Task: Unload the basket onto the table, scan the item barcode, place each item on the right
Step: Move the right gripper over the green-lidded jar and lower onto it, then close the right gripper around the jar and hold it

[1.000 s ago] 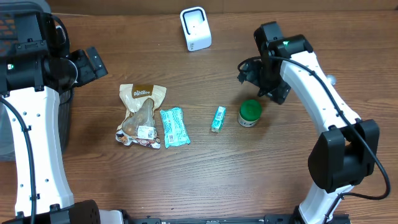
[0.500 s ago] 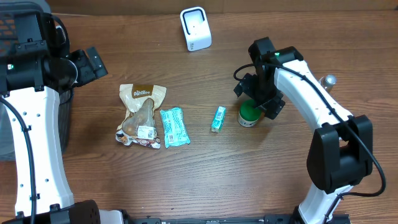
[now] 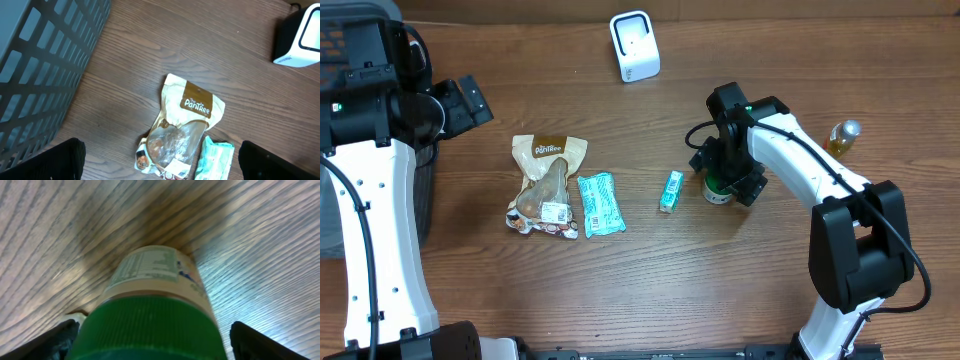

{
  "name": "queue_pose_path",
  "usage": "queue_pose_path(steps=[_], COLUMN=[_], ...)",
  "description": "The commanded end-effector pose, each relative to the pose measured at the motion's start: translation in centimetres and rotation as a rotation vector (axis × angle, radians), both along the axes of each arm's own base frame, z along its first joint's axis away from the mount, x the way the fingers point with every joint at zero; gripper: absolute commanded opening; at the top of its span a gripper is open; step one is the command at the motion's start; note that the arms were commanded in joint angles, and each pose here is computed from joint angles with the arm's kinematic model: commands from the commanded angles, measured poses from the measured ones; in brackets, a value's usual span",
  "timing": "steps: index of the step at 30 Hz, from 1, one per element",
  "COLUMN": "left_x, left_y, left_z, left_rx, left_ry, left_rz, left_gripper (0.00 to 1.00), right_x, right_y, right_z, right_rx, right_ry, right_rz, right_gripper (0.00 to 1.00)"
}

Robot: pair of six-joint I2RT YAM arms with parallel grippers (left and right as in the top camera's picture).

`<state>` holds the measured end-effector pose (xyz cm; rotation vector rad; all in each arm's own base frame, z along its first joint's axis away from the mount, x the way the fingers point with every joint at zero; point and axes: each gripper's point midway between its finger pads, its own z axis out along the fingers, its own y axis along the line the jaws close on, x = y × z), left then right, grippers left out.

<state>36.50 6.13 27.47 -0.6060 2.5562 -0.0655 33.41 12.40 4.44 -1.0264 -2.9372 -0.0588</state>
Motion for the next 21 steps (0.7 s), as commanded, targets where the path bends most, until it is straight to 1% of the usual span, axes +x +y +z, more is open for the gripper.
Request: queue_pose_path(steps=[1,3,5,12,15,17,21], left_x=[0.09,0.09,0.09,0.09,0.09,0.09,0.09], left_y=[0.07,0.07,0.07,0.07,0.07,0.07,0.07], left_z=[0.13,0.13,0.13,0.13,0.13,0.13,0.13], left_rx=[0.006,0.006,0.006,0.006,0.006,0.006,0.006], left_ry=[-0.003,-0.003,-0.003,-0.003,-0.003,-0.003,-0.003], left_rz=[-0.008,-0.009,-0.008,-0.009,-0.008,-0.009,-0.008], left_gripper=[0.99,1.0,1.0,1.0,1.0,1.0,0.99], right_x=[0.01,0.01,0.01,-0.04,-0.06,0.04,0.04], right_y=[-0.57,-0.57,-0.57,-0.59,-0.6,-0.57,-0.59], right_z=[0.33,0.33,0.33,0.33,0.33,0.33,0.33], right_rx=[-0.034,-0.034,-0.034,-0.035,-0.035,-0.033,-0.033], right_ry=[-0.016,-0.016,-0.016,-0.014,-0.013,-0.019,-0.021], right_rz=[0.002,0.002,0.002,0.002,0.007,0.066,0.141], right_gripper=[0.9,0.89,0.86,0.84,0.79,0.76,0.73])
